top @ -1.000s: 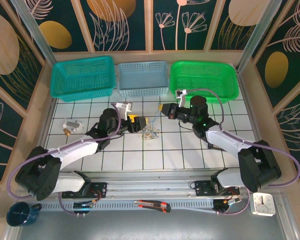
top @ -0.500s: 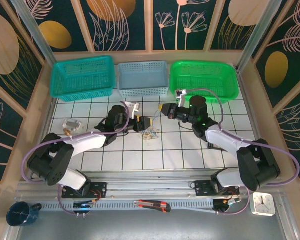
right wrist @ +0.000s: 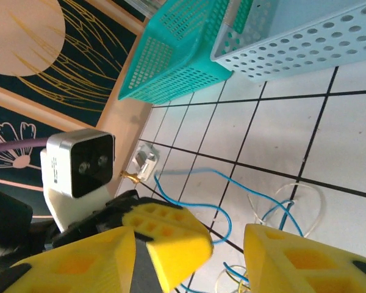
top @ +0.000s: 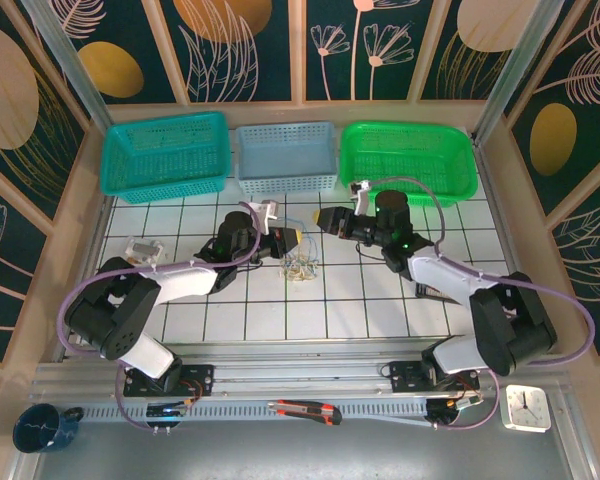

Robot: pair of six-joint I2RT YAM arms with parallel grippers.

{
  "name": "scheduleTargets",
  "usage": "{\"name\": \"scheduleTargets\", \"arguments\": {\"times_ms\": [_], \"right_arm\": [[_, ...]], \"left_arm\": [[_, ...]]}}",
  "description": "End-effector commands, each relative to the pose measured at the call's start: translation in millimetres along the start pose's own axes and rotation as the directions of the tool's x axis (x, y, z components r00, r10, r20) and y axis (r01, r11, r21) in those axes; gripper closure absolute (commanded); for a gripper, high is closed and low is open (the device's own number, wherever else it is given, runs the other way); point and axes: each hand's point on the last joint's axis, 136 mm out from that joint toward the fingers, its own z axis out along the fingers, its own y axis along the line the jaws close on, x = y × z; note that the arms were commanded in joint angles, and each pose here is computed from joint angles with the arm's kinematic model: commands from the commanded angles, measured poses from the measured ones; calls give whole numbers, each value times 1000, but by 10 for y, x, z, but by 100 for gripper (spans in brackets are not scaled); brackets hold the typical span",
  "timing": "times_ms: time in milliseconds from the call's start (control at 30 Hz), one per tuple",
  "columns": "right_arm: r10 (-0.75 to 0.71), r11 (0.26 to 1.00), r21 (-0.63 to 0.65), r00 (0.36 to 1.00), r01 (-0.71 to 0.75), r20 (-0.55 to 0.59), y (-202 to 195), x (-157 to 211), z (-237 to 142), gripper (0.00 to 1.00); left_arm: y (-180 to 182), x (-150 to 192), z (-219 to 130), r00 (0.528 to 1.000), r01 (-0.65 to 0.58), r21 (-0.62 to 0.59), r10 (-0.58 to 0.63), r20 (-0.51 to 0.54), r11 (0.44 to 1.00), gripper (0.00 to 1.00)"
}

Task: Untangle the cables

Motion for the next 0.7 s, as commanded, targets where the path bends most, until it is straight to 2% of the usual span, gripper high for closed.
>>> {"name": "scheduleTargets", "arguments": {"times_ms": [0, 100, 333, 667], "right_arm": [[-54, 997, 51, 998, 53, 14, 41, 63, -132, 45], [-92, 989, 117, 996, 92, -9, -54, 208, -158, 40], [-117, 971, 197, 987, 137, -109, -298, 590, -9, 39], [-104, 967, 218, 984, 134, -142, -515, 636, 244, 42]], "left_arm": [[21, -49, 10, 997, 60, 0, -60, 48, 998, 100], [19, -54, 9, 996, 70, 3, -70, 52, 998, 100], [-6, -80, -18, 996, 65, 3, -65, 59, 998, 100], [-30, -96, -57, 996, 60, 7, -60, 69, 998, 100]]}}
